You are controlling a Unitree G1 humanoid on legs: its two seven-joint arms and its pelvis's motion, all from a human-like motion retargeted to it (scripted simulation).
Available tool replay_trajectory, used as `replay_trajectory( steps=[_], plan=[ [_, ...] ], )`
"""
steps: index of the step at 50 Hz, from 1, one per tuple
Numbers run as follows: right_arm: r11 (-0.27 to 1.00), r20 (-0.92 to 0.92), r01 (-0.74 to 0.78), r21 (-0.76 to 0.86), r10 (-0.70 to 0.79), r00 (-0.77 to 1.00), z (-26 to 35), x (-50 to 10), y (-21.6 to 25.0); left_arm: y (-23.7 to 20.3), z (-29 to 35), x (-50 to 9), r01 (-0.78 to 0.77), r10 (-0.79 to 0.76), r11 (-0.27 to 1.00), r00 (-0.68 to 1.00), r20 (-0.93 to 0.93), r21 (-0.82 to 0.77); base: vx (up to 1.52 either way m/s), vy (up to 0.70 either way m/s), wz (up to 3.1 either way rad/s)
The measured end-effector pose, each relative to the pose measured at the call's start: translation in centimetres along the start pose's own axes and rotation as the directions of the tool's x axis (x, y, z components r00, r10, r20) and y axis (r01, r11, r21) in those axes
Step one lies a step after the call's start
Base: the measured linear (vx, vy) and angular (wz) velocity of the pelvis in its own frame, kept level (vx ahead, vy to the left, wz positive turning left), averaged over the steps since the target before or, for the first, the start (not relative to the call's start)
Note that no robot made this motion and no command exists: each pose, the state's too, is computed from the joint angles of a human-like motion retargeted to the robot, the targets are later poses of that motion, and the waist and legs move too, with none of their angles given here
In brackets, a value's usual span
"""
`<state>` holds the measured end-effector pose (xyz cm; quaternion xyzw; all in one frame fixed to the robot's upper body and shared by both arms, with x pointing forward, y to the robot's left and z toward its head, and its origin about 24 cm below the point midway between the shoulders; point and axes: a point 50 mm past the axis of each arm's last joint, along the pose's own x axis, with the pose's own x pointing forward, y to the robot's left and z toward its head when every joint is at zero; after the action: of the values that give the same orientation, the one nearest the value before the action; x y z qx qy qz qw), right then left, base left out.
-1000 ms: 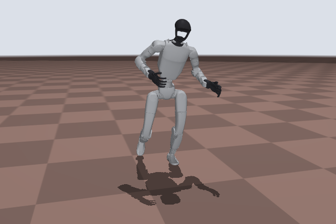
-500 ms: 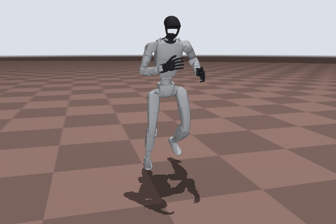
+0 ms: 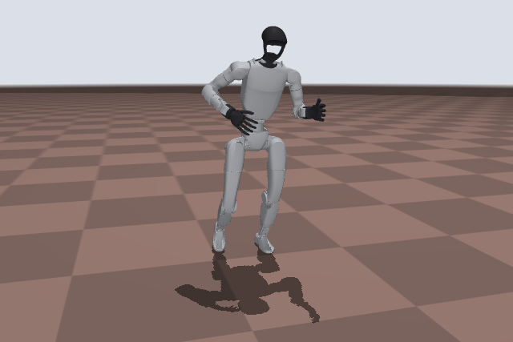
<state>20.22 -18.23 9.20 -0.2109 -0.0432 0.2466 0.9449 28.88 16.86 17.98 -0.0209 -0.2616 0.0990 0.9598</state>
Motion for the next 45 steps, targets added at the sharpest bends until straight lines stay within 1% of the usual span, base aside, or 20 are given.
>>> replay_trajectory(
  steps=[3,6,10,12,13,15,16,18,20,23,26,30,33,36,38,40,41,42,43,45],
  plan=[
    [0.998,-0.216,0.018,-0.062,-0.031,0.976,-2.2,-4.3,-2.8,-5.6,3.9,0.8,0.382,-0.375,0.924,0.913,0.159,-0.014,1.07,-0.09,1.37],
    [0.996,-0.339,0.051,-0.069,-0.071,0.938,-3.1,-6.8,-5.6,-9.5,8.0,0.2,0.673,-0.654,0.737,0.687,0.317,0.061,1.1,-0.2,1.02],
    [0.984,-0.311,0.129,-0.121,-0.161,0.937,-1.7,-7.5,-8.3,-12.0,11.0,-2.3,0.865,-0.797,0.497,0.424,0.43,0.069,1.17,-0.28,0.28],
    [0.968,-0.21,0.176,-0.178,-0.212,0.954,-0.4,-6.5,-8.3,-11.5,10.6,-3.1,0.894,-0.811,0.448,0.397,0.429,0.019,1.18,-0.3,-0.85],
    [0.958,-0.147,0.197,-0.21,-0.23,0.962,0.3,-5.7,-7.9,-10.8,9.8,-3.4,0.891,-0.813,0.453,0.419,0.404,-0.012,1.19,-0.27,-1.31],
    [0.929,-0.004,0.211,-0.305,-0.223,0.975,1.7,-2.9,-6.7,-8.0,5.7,-3.8,0.795,-0.761,0.6,0.602,0.242,-0.089,1.2,-0.22,-1.42],
    [0.913,0.075,0.213,-0.348,-0.2,0.977,2.7,-1.2,-6.0,-6.1,3.1,-4.4,0.703,-0.692,0.703,0.712,0.121,-0.111,1.2,-0.17,-1.38],
    [0.906,0.254,0.236,-0.352,-0.15,0.956,5.4,2.3,-4.5,-1.2,-1.5,-6.9,0.464,-0.475,0.879,0.871,-0.129,-0.107,1.18,-0.13,-1.38],
    [0.93,0.455,0.287,-0.23,-0.158,0.877,8.9,5.1,-2.9,3.6,-3.5,-9.8,0.234,-0.247,0.969,0.922,-0.297,-0.081,1.15,-0.08,-1.52],
    [0.939,0.708,0.341,-0.048,-0.209,0.675,15.0,7.2,-0.6,9.3,-3.2,-12.7,0.038,-0.036,0.999,0.917,-0.398,-0.003,1.13,0.05,-1.63],
    [0.956,0.878,0.294,0.018,-0.155,0.452,20.8,7.4,1.9,13.3,-1.0,-13.2,-0.002,0.059,0.989,0.925,-0.374,0.151,1.12,0.23,-1.45],
    [0.995,0.978,0.077,-0.064,0.047,0.202,26.2,5.5,4.7,16.7,2.1,-12.0,0.002,0.097,0.946,0.952,-0.292,0.323,1.13,0.39,-1.01],
    [0.987,0.983,-0.067,-0.144,0.151,0.108,27.2,4.0,6.0,17.9,3.5,-11.0,0.032,0.073,0.925,0.963,-0.258,0.38,1.15,0.45,-0.03],
    [0.956,0.98,-0.278,-0.089,0.134,0.15,26.0,3.8,5.6,17.4,3.3,-9.8,0.03,0.048,0.935,0.976,-0.21,0.353,1.14,0.43,0.94],
    [0.948,0.961,-0.317,0.028,0.062,0.268,23.6,4.7,4.6,15.9,2.4,-8.4,0.046,0.012,0.937,0.986,-0.165,0.346,1.11,0.36,1.12],
    [0.994,0.899,-0.093,0.063,-0.016,0.438,19.9,5.7,3.3,13.5,1.6,-5.8,0.039,-0.014,0.939,0.997,-0.075,0.342,1.05,0.24,0.83],
    [0.999,0.85,0.048,0.02,-0.042,0.525,17.8,6.0,2.6,12.1,1.7,-4.5,0.026,-0.022,0.944,1.0,-0.015,0.329,1.01,0.17,0.66],
    [0.991,0.792,0.127,-0.033,-0.051,0.608,15.6,5.9,2.1,10.7,2.1,-3.4,0.021,-0.037,0.952,0.998,0.046,0.306,1.0,0.14,0.59],
    [0.982,0.723,0.169,-0.09,-0.052,0.689,13.4,5.6,1.7,9.2,2.6,-2.3,0.022,-0.054,0.96,0.993,0.109,0.279,0.99,0.12,0.64],
    [0.99,0.567,0.107,-0.095,-0.034,0.823,9.5,3.9,0.9,5.6,3.9,-0.8,0.067,-0.108,0.98,0.97,0.219,0.188,0.97,0.09,0.82]
  ],
)
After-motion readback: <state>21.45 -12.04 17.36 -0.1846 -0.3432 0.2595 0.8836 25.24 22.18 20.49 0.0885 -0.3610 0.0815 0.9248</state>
